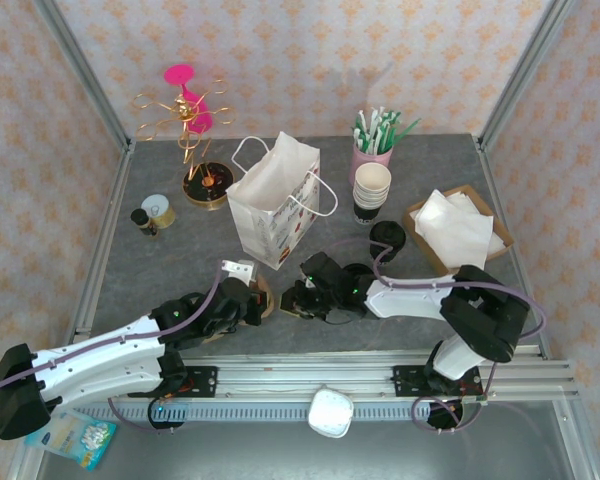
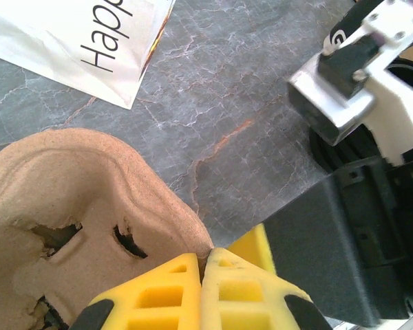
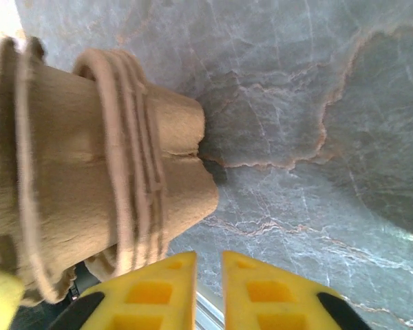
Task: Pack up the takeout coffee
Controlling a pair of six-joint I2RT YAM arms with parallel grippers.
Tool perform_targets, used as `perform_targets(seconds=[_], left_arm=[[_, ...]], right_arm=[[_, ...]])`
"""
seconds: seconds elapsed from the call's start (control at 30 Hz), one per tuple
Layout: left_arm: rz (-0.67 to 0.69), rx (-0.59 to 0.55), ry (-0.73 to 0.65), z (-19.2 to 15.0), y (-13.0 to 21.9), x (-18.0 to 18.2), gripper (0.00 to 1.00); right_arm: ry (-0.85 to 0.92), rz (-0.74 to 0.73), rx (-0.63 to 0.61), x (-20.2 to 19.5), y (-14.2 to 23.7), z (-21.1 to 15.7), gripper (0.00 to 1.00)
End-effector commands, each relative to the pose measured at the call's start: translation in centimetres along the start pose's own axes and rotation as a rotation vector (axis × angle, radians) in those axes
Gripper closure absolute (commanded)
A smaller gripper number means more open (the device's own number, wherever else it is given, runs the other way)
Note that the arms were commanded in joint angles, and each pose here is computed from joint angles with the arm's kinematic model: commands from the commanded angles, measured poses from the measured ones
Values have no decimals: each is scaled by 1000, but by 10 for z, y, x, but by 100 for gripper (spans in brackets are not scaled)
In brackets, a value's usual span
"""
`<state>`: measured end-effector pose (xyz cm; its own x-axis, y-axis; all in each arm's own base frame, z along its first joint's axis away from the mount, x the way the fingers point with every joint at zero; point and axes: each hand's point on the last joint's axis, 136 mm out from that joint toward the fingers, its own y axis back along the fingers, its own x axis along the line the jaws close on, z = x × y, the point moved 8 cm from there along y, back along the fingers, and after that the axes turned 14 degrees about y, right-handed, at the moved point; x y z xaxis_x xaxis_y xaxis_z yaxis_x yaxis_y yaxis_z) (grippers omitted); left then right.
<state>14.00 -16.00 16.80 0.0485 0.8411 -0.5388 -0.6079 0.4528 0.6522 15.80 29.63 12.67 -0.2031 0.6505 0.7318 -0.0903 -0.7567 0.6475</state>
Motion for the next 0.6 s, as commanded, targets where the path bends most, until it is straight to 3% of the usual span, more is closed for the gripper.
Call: perform_targets(seconds=[0.0,0.57], left_arm=[[7,-20,5,5,2,-2,100],[-52,-12,-10,5,3,-7,100]], right_arm=[[60,65,-122,30,25,19,77],[56,78,-51,31,0,33,73]])
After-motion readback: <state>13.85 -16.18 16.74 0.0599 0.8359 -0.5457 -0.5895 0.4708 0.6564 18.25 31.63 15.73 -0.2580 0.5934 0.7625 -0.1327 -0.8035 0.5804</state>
